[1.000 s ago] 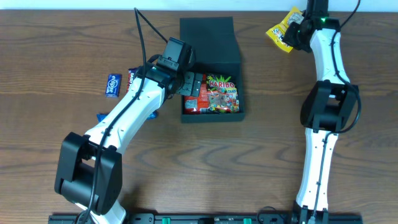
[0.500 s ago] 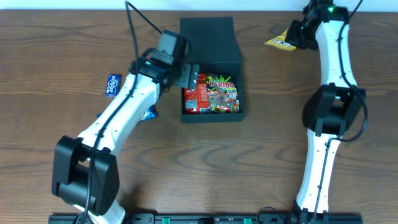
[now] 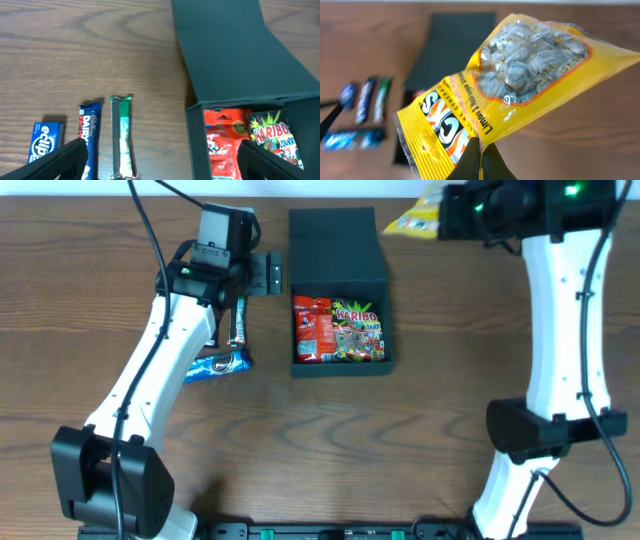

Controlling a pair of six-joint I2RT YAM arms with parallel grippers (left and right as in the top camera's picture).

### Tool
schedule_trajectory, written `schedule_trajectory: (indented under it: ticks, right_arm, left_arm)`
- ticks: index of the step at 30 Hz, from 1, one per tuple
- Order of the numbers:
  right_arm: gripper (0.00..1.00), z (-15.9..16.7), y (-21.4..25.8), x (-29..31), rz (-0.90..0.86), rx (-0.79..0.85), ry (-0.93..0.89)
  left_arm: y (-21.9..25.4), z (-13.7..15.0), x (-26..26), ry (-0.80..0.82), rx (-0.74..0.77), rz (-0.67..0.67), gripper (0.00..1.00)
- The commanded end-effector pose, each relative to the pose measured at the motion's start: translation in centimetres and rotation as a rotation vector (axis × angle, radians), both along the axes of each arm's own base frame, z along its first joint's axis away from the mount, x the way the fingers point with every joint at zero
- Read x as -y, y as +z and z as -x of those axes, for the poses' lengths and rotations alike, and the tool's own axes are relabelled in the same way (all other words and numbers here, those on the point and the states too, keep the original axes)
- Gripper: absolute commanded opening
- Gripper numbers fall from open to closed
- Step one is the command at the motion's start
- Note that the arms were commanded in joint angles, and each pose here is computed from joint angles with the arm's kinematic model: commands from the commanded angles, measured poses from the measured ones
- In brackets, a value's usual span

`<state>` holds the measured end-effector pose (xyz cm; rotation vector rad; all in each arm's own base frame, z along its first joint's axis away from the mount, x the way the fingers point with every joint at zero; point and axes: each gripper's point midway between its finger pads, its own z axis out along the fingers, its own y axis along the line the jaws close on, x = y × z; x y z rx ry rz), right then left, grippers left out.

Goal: Pack container
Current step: 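Lower the yellow Hacks bag into the box and open the right gripper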

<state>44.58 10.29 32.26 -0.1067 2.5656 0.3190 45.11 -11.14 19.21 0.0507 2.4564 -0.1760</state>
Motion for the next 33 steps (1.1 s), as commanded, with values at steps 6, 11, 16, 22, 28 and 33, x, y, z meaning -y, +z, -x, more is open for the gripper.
schedule_trajectory:
  ticks: [6, 11, 16, 22, 28, 33]
  right_arm:
    - [0.02, 3.5, -6.6, -5.7, 0.002, -0.229, 0.202]
    - [0.02, 4.9, -11.7, -8.3, -0.005, -0.331, 0.327]
    - [0.01, 6.1, -15.1, -10.8, -0.035, -0.365, 0.451]
    - [0.02, 7.4, -18.7, -11.4, -0.049, -0.404, 0.536]
    - [0.01, 7.5, -22.4, -10.2, -0.054, -0.45, 0.471]
    - [0.01, 8.1, -24.8, -7.9, -0.009, -0.504, 0.405]
  left_arm:
    - [1.6, -0.7, -2.4, 0.061, 0.037, 0.0, 0.95]
    - [1.6, -0.8, -2.9, 0.058, 0.028, 0.036, 0.95]
    - [1.6, -0.8, -3.2, 0.061, 0.027, 0.04, 0.95]
    - [1.6, -0.8, -3.2, 0.059, 0.028, 0.038, 0.95]
    - [1.5, -0.8, -3.2, 0.059, 0.027, 0.038, 0.95]
    - [1.4, -0.6, -3.2, 0.059, 0.019, 0.036, 0.95]
